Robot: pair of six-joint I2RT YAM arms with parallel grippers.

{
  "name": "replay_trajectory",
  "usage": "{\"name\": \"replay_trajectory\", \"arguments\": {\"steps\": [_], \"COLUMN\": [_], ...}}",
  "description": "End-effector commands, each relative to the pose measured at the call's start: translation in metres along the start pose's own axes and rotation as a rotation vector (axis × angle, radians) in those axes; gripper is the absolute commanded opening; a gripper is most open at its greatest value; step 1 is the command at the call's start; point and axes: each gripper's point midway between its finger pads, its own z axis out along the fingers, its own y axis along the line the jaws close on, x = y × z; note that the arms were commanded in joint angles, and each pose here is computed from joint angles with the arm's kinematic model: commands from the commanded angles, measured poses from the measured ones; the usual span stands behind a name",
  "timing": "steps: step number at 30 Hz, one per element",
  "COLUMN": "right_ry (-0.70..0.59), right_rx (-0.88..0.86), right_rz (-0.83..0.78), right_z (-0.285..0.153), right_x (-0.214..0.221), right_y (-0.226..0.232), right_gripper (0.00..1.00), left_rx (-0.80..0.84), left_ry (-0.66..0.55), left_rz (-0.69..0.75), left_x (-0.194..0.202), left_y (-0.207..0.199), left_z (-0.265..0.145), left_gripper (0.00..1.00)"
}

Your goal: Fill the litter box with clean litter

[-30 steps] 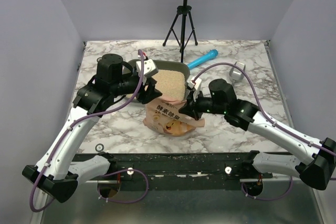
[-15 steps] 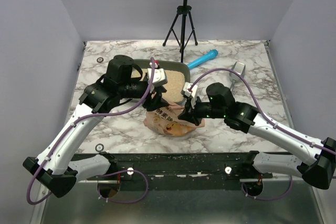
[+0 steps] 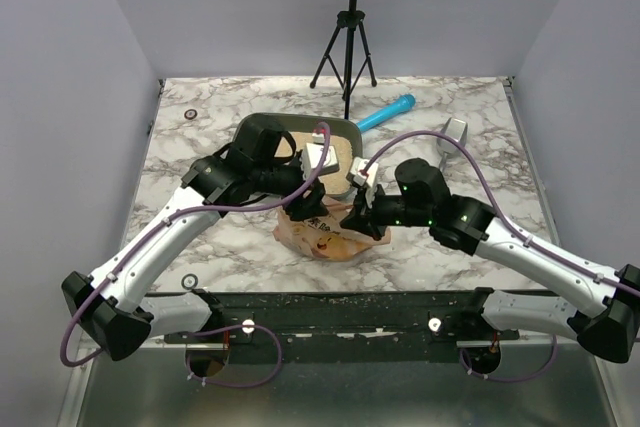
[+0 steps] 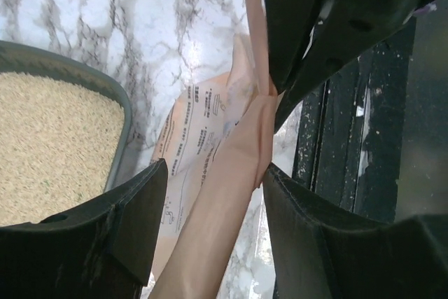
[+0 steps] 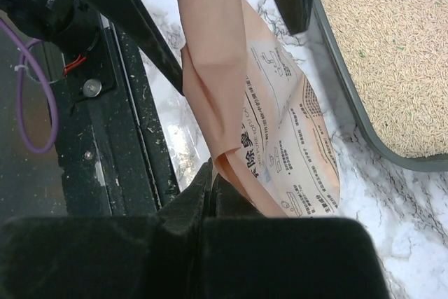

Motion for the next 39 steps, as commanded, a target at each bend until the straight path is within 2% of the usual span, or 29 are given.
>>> {"name": "replay_trajectory", "arguments": {"steps": [1,7,9,10,13,14,18,21,24,26,32,39], "right_ry": [0.000,-0.020,-0.024,-0.020,-0.014,-0.019,-0.027,-0.035,-0.033,-0.021,0.016,0.067], "right_rx": [-0.021,-0.009,-0.014,-0.012,-0.013,-0.008,0.050,0.101,0.158,0.209,0.280,0.282], "right_rz": [-0.009,-0.009,-0.009,-0.004,0.004,0.005,0.027,0.042,0.043,0.044,0.005,-0.097], "right_z": [-0.009,-0.011,-0.011,-0.010,-0.008,-0.008,-0.009,-0.012,-0.021,-0.029,-0.042,-0.024], "right_x": [0.002,-0.002,-0.003,-0.001,0.000,-0.002,-0.007,-0.014,-0.020,-0.019,-0.013,-0.023], "right_y": [0.009,0.009,0.009,0.009,0.008,0.008,-0.002,-0.009,-0.017,-0.023,-0.034,-0.047], "right_gripper": [0.01,0.00,0.01,0.01,0.01,0.00,0.02,0.19,0.49,0.55,0.59,0.59], "left_rx": [-0.009,0.000,0.016,0.025,0.028,0.010,-0.123,-0.240,-0.365,-0.428,-0.627,-0.603], "left_ry": [0.067,0.111,0.120,0.127,0.132,0.122,0.048,-0.072,-0.229,-0.304,-0.449,-0.519], "left_rz": [-0.019,-0.061,-0.074,-0.078,-0.072,-0.059,-0.010,0.065,0.165,0.180,0.227,0.310], "left_x": [0.027,0.047,0.050,0.053,0.056,0.054,0.043,0.031,0.014,0.013,0.031,0.048], "left_y": [0.006,0.007,0.006,0.006,0.006,0.007,0.020,0.025,0.025,0.023,0.024,0.005], "left_z": [0.013,0.023,0.027,0.029,0.032,0.031,0.020,0.004,-0.023,-0.036,-0.070,-0.070], "left_gripper": [0.64,0.62,0.56,0.47,0.09,0.01,0.00,0.00,0.00,0.00,0.00,0.00]}}
